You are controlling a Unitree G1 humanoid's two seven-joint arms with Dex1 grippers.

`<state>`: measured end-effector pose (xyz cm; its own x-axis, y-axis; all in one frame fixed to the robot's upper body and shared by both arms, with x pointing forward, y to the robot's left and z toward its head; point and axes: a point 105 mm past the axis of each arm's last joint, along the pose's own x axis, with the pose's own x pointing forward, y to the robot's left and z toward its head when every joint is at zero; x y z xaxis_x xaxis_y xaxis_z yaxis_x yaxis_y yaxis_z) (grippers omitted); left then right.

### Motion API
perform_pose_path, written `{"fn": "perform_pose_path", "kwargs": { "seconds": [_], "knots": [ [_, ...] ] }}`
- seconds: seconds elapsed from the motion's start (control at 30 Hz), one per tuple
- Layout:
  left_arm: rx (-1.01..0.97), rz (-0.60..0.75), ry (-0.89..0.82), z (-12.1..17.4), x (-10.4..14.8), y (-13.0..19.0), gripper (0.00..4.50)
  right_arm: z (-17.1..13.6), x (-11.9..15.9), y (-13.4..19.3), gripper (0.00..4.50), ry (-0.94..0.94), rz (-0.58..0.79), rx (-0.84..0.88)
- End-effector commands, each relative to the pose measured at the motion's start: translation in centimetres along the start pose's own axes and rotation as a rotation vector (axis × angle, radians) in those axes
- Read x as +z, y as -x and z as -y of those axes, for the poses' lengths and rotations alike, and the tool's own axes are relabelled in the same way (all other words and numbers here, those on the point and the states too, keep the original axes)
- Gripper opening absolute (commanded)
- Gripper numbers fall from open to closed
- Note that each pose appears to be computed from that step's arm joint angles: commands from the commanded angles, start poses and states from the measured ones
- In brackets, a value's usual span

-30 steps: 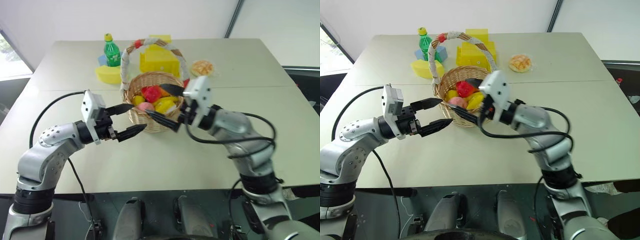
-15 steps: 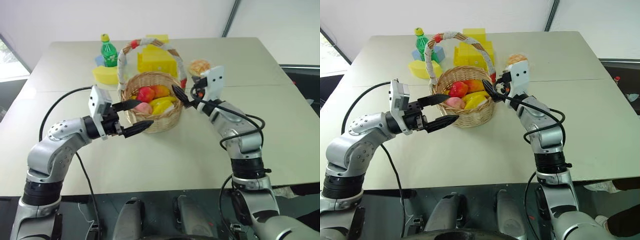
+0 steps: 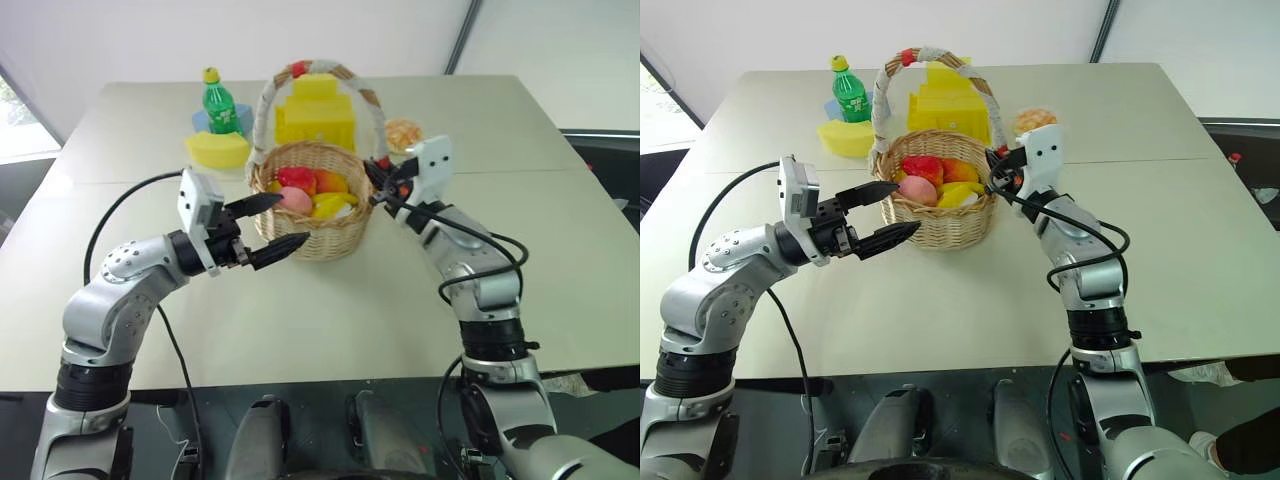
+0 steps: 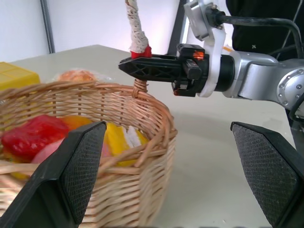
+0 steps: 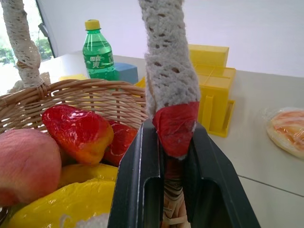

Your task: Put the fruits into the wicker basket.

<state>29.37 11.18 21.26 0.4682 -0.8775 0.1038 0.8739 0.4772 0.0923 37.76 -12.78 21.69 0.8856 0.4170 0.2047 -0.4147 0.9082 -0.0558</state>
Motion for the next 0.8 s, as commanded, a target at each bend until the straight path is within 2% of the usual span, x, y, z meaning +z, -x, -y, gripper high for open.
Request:
{"fn": "perform_pose_path", "kwargs": {
  "seconds": [0.03,0.1,0.23,0.37,0.47,0.5,0.53,0.67,0.73,0.8],
  "knots": [
    [-0.035,0.034,-0.039,0.2,1.0,-0.7,4.5,4.7,5.1,3.0,0.02,0.102,0.153,-0.169],
    [-0.058,0.036,-0.034,0.3,0.9,-1.2,4.5,8.7,5.8,5.5,0.02,0.172,0.14,-0.315],
    [-0.097,0.041,-0.03,0.5,0.6,-2.0,4.5,13.9,5.3,8.7,0.02,0.277,0.049,-0.529],
    [-0.118,0.054,-0.032,0.5,0.7,-2.8,4.5,17.9,4.6,10.9,0.02,0.267,0.025,-0.714],
    [-0.121,0.061,-0.03,0.5,0.8,-3.1,4.5,18.9,3.4,11.4,0.02,0.241,0.014,-0.749],
    [-0.121,0.061,-0.03,0.5,0.8,-3.0,4.5,18.9,3.2,11.5,1.13,0.226,0.018,-0.747],
    [-0.12,0.06,-0.029,0.5,0.8,-3.0,4.5,18.7,3.1,11.4,1.33,0.223,0.022,-0.74],
    [-0.101,0.057,-0.013,0.3,0.5,-2.9,4.5,18.0,3.8,11.6,3.55,0.242,0.039,-0.73],
    [-0.084,0.048,-0.002,0.0,0.0,-2.8,4.5,17.9,4.5,12.4,4.42,0.293,0.04,-0.747],
    [-0.054,0.034,0.002,-0.3,-0.6,-2.7,4.5,17.9,5.4,13.4,4.42,0.332,0.056,-0.771]
  ]
}}
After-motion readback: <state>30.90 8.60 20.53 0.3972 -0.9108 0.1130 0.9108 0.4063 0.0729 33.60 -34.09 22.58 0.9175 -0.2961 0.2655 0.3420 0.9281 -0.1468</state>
